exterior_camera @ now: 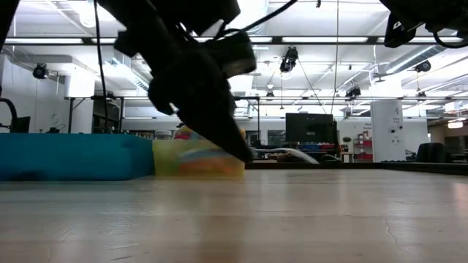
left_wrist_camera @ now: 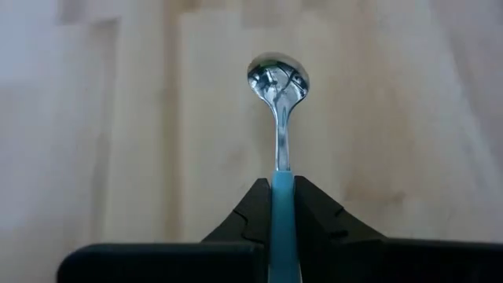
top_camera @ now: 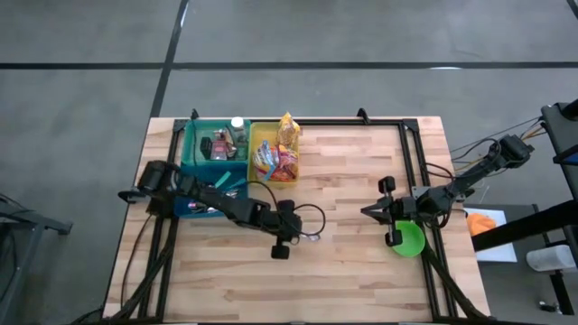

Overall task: Pick & Place Food Item
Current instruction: Put the light blue spoon into the blue bin

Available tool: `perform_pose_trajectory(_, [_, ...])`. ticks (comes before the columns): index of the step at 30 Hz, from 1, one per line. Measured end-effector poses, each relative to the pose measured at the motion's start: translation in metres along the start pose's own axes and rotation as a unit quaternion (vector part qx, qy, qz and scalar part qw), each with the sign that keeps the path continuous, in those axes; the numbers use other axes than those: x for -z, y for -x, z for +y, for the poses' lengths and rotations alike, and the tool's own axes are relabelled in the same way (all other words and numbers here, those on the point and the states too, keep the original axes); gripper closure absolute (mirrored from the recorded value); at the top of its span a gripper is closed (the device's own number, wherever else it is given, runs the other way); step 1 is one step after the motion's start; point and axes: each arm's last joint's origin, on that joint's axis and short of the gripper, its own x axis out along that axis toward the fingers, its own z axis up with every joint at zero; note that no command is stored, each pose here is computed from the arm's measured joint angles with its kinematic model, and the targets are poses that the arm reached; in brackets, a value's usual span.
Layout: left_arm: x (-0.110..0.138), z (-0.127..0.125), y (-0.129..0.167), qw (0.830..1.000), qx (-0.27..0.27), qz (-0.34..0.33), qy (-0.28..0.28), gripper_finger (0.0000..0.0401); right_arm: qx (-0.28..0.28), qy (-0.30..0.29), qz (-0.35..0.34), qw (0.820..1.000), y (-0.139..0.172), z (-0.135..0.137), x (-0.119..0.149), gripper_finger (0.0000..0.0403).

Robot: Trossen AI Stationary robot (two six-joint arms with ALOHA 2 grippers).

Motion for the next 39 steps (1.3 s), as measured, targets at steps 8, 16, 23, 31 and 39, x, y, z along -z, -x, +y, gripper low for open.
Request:
perform_pose_trajectory(8, [-0.007,0.008,0.057,0.993,-0.095,0.032,0.058,0.0377,0.0,0.0,0.0,1.0,0.0,0.0,0.0,0.039])
perform_pose_trajectory(16, [0.002,0.016,0.132,0.958,-0.182,0.047,0.218,0.0377,0.0,0.0,0.001,1.0,0.0,0.0,0.0,0.039])
perform_pose_trajectory(23, [0.029,0.021,0.194,0.899,-0.249,0.102,0.345,0.0377,-0.001,0.006,0.01,1.0,0.0,0.0,0.002,0.039])
perform_pose_trajectory(31, [0.062,0.023,0.216,0.873,-0.311,0.148,0.345,0.0377,-0.002,0.006,0.01,1.0,0.0,0.0,0.002,0.039])
perform_pose_trajectory(39, [0.109,0.025,0.191,0.865,-0.333,0.198,0.319,0.0377,-0.002,0.005,0.01,1.0,0.0,0.0,0.002,0.039])
